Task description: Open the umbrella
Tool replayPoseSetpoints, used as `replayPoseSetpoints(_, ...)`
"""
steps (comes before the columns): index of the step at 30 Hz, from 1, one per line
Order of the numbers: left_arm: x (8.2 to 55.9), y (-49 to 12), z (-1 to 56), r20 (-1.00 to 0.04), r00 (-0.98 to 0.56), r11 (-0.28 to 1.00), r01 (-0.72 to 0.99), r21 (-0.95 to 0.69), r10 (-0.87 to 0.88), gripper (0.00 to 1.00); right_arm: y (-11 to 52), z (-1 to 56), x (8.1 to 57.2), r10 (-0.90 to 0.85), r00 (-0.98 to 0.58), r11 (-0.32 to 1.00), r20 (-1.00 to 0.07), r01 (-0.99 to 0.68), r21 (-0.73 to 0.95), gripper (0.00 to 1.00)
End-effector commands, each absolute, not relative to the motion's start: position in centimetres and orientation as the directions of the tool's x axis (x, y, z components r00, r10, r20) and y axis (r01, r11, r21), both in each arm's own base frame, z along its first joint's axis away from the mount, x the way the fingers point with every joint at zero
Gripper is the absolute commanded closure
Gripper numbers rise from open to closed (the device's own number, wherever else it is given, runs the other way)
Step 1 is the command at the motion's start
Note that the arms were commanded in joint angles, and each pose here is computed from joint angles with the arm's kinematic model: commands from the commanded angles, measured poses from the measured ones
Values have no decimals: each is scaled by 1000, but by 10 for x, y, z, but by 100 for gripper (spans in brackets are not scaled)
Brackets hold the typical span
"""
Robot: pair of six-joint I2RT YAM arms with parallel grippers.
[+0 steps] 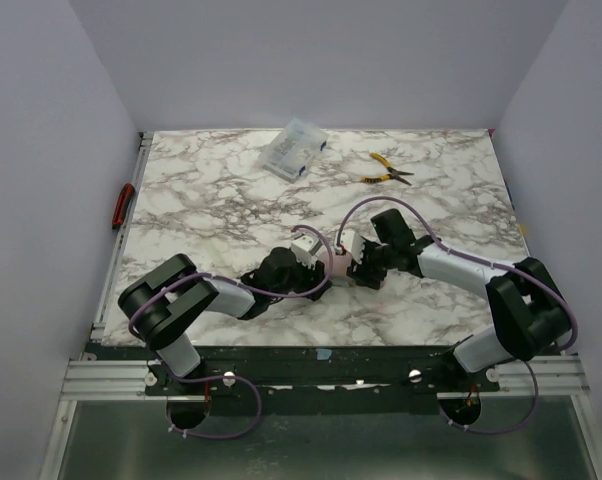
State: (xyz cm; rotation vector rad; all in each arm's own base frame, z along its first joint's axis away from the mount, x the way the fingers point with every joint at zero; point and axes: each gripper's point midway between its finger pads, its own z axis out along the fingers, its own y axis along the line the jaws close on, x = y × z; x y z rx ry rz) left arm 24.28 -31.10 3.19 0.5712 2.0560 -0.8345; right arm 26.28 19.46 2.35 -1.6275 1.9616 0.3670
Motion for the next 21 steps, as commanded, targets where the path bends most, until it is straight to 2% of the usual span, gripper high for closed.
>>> replayPoseSetpoints(1,233,-316,12,-776,-618,692,617,-375,131,42,138,-30,180,-903,-318,287,-289,-947,146,95)
replayPoseSetpoints(4,235,-315,7,-767,-629,709,598,-374,127,42,139,-29,181,-902,-318,286,-291,-947,147,95)
replayPoseSetpoints(6,239,-314,3,-759,-639,731,577,-365,126,47,138,-29,180,-903,-315,285,-290,-948,143,95)
replayPoseSetpoints(11,247,-309,-3,-769,-616,755,582,-302,168,81,135,-29,179,-912,-298,269,-283,-953,135,95)
replayPoseSetpoints(16,243,-304,0,-774,-610,752,588,-299,169,100,130,-31,179,-924,-271,246,-269,-961,123,96)
replayPoseSetpoints(21,257,-292,13,-789,-602,773,555,-306,121,100,124,-33,178,-934,-247,225,-257,-968,113,99)
